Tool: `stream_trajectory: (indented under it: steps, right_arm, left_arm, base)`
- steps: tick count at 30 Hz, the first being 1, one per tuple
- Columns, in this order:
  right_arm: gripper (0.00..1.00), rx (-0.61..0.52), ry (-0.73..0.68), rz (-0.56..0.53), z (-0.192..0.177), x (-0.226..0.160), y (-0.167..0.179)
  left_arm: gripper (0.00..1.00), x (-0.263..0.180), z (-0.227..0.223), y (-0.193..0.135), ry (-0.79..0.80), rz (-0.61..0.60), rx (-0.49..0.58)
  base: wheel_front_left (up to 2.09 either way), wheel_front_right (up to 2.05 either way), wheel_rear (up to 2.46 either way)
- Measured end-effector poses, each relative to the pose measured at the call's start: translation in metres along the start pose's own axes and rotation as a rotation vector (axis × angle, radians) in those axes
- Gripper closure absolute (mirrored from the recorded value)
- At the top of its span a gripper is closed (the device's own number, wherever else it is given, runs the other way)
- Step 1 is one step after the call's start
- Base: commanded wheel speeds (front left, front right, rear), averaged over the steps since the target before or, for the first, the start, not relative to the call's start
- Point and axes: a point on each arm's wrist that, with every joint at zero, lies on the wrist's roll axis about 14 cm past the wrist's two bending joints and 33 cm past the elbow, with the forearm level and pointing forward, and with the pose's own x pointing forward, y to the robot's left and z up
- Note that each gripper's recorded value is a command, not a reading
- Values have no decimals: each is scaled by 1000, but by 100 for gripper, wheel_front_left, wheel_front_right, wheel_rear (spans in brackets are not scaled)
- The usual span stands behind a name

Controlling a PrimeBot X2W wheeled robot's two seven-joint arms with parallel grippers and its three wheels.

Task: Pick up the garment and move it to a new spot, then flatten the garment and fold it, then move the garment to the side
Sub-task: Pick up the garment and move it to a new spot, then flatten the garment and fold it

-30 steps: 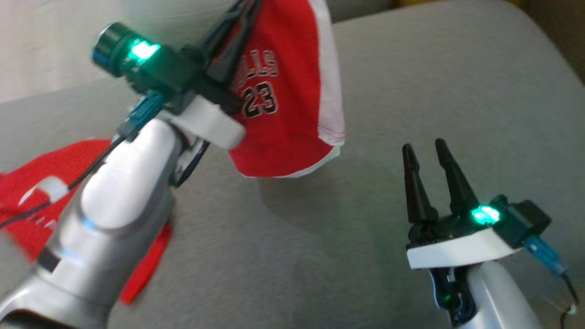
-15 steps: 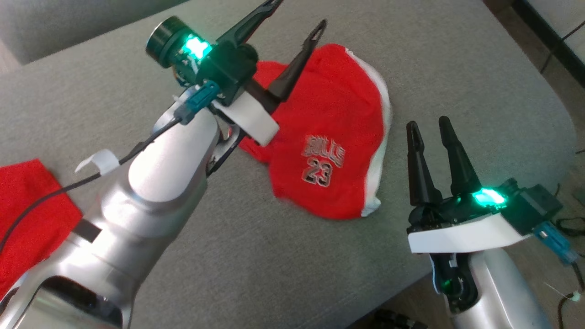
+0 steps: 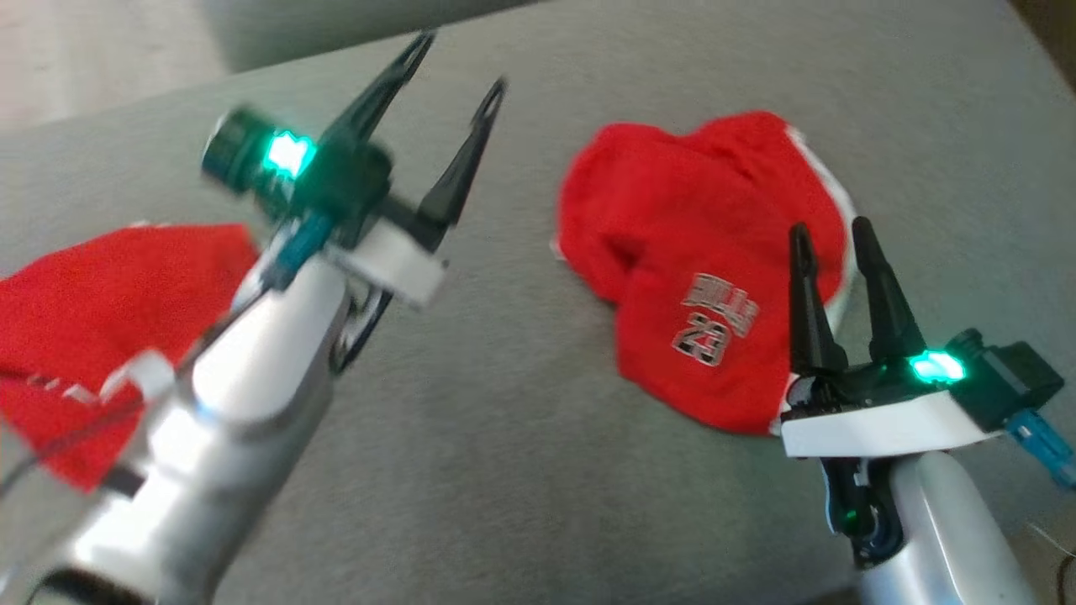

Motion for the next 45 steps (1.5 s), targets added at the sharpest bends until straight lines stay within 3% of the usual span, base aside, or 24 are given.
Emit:
stream_trajectory:
  steps: [6,16,20,32,37,40,45]
  right_arm:
    - [0,8,8,70,-6,7,23]
    - [0,-9,29,137,-14,4,44]
    - [0,-7,31,145,-14,2,47]
    - [0,-24,73,132,-27,-5,42]
    - [0,-87,51,36,-22,24,6]
    - [0,-102,51,-86,-21,47,-34]
    - [0,-155,191,-296,-46,67,-100]
  left_arm:
    - [0,-73,-18,23,71,186,25]
    - [0,-176,-38,13,155,487,-92]
    - [0,-190,-39,2,161,528,-131]
    - [0,-188,-33,12,128,548,-120]
    - [0,-183,-49,7,163,512,-139]
    - [0,-178,-59,6,180,503,-154]
    - [0,-168,-67,14,182,498,-168]
  base:
    - [0,0,0]
    - [0,0,0]
    - [0,0,0]
    - [0,0,0]
    - [0,0,0]
    - [0,0,0]
    - [0,0,0]
